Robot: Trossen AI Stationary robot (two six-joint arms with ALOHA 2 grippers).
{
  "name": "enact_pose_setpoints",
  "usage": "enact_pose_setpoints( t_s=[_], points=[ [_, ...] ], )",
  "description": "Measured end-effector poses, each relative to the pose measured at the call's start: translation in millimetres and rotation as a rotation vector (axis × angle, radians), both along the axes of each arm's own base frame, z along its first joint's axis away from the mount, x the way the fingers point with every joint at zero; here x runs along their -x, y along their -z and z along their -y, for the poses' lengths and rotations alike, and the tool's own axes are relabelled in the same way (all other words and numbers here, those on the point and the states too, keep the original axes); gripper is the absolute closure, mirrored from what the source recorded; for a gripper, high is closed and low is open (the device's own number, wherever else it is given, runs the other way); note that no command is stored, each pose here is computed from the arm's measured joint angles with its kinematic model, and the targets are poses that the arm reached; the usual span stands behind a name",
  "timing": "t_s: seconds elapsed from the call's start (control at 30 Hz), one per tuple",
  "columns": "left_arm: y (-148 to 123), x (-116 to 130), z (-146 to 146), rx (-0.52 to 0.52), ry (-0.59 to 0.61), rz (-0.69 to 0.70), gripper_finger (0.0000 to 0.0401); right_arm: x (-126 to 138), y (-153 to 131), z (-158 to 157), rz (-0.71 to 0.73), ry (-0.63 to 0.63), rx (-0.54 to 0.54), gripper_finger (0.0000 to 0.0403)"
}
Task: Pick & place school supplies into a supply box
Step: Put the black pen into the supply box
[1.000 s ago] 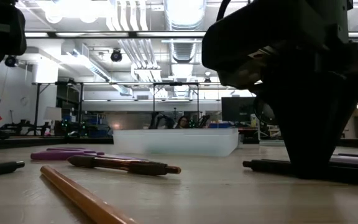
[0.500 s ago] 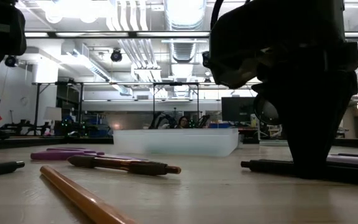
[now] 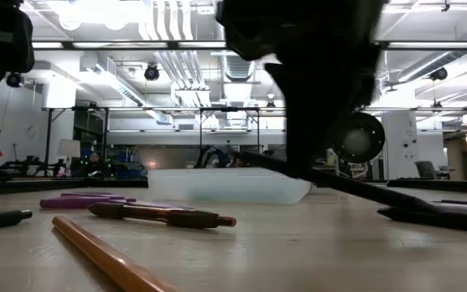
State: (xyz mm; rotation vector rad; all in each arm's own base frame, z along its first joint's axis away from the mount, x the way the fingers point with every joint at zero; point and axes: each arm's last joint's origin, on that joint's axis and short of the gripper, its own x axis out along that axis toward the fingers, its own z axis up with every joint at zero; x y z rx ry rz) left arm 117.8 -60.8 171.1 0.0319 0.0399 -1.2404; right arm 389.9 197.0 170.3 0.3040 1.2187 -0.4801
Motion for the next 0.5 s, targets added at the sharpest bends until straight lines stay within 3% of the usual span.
enact_pose_setpoints(
  t_s=[0.5],
  points=[
    [0, 0, 0, 0.0, 0.0, 0.0, 0.0296, -18, -18, 25, 0.12, -0.139, 0.415, 0.039]
  ],
)
